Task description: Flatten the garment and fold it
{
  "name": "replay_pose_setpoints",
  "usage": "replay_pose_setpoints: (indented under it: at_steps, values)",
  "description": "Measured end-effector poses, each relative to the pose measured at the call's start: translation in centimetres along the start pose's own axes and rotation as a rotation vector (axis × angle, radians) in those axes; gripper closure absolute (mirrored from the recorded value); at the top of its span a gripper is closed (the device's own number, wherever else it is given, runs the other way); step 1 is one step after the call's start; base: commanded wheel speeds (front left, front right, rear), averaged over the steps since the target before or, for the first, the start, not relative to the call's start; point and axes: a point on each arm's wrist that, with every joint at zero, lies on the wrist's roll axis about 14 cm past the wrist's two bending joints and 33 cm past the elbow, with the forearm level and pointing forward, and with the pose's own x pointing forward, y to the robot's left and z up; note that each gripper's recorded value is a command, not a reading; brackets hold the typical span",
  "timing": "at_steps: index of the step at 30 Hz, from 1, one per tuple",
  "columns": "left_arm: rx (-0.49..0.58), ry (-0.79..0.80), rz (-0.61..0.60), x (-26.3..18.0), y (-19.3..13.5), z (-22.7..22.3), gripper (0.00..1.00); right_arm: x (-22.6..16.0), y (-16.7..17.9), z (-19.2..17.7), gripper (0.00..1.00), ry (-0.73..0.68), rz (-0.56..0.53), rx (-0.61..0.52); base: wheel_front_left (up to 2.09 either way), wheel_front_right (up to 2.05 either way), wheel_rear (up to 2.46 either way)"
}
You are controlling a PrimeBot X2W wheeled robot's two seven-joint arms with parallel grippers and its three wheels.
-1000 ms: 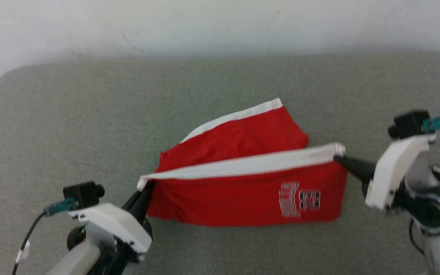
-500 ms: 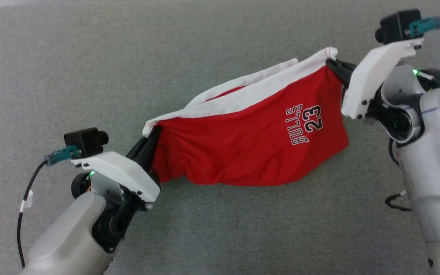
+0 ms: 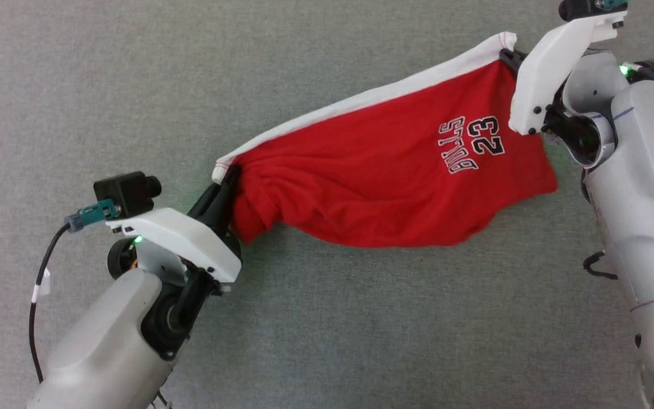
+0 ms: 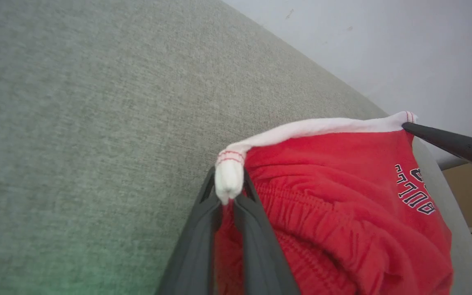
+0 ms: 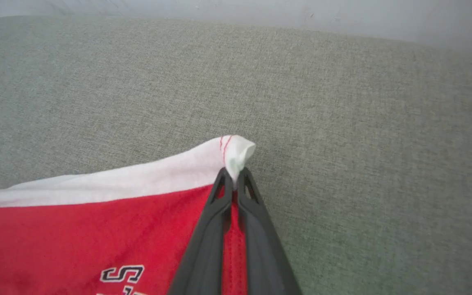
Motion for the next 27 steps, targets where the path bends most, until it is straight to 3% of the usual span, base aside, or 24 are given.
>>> replay_pose_setpoints:
  at_steps: [9, 10, 11, 20, 22, 27]
  values:
    - [-0.035, 0.029, 0.014, 0.0, 0.5, -0.6, 0.98, 1.1, 0.2, -1.5, 1.00, 0.042, -0.007, 0.009, 0.00, 0.00, 0.00]
    - [-0.045, 0.029, 0.010, -0.1, 0.4, -0.6, 0.64, 1.1, 0.2, -1.6, 0.69, 0.041, -0.006, 0.013, 0.00, 0.00, 0.00]
    - [-0.048, 0.030, 0.008, -0.2, 0.3, -0.6, 0.00, 1.1, 0.3, -1.6, 0.00, 0.040, -0.005, 0.019, 0.00, 0.00, 0.00]
    - [-0.033, -0.093, 0.012, -1.9, 0.0, 2.8, 0.00, -1.3, 1.8, 1.7, 0.00, -0.102, 0.027, 0.040, 0.00, 0.00, 0.00]
    - [0.029, -0.161, 0.022, -2.9, 0.1, 4.5, 0.00, -2.3, 1.9, 2.1, 0.00, -0.130, 0.023, 0.017, 0.00, 0.00, 0.00]
    - [0.326, -0.329, 0.057, -5.8, -0.5, 8.0, 0.00, -4.8, 0.3, -0.8, 0.00, -0.050, -0.038, -0.079, 0.00, 0.00, 0.00]
